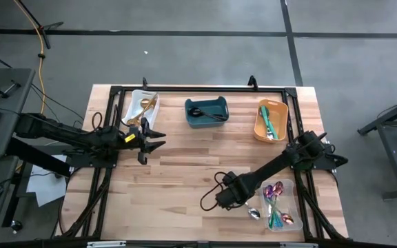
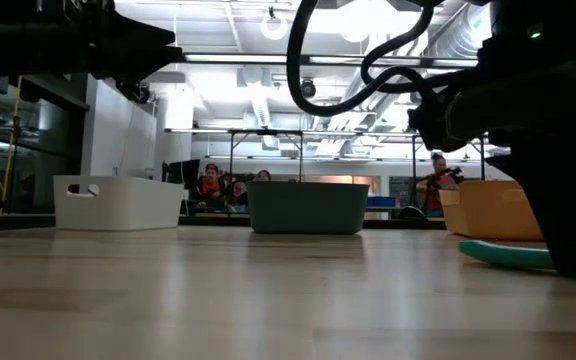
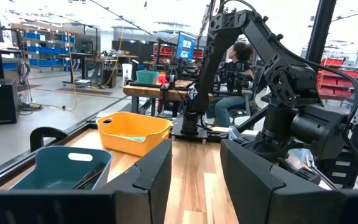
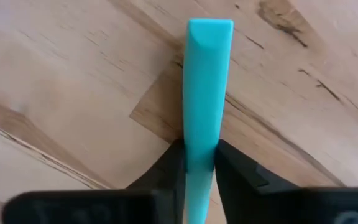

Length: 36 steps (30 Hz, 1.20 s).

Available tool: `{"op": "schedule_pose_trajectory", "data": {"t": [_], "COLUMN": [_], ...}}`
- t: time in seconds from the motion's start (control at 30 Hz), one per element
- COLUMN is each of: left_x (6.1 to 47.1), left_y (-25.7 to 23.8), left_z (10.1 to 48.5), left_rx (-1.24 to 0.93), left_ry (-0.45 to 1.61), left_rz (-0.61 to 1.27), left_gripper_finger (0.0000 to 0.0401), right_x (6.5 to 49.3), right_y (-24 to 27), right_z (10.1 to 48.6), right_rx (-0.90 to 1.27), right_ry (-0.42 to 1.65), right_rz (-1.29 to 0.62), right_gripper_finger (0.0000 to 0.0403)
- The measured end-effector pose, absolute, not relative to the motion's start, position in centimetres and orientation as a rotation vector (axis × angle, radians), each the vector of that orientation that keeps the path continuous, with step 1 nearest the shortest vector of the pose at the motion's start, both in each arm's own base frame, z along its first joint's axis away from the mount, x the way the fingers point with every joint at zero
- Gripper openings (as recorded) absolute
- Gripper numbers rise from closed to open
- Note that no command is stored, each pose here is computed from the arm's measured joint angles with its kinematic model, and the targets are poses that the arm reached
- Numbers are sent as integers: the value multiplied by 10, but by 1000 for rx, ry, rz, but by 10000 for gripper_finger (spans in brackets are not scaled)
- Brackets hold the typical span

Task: Sort silverware by color (type)
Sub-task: Put the light green spoon into the orange bin

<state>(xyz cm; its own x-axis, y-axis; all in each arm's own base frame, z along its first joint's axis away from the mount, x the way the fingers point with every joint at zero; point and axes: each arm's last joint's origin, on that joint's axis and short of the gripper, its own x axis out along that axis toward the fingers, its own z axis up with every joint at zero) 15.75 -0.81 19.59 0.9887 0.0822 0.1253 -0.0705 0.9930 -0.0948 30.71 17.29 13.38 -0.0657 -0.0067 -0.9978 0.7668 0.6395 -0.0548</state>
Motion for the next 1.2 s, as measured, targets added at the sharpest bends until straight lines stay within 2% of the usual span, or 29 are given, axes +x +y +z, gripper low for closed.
{"op": "schedule_pose_trajectory", "data": {"t": [0.07, 1.2], "left_x": [158, 158], "left_y": [-8, -8], "left_z": [196, 193], "left_rx": [-90, -88], "left_ry": [-130, -102], "left_rz": [77, 78], "left_gripper_finger": [129, 129], "right_x": [307, 307], "right_y": [173, 173], "right_z": [134, 132], "right_rx": [652, 636], "right_ry": [1521, 1528], "right_rz": [-714, -691], "right_gripper_finger": [48, 49]}}
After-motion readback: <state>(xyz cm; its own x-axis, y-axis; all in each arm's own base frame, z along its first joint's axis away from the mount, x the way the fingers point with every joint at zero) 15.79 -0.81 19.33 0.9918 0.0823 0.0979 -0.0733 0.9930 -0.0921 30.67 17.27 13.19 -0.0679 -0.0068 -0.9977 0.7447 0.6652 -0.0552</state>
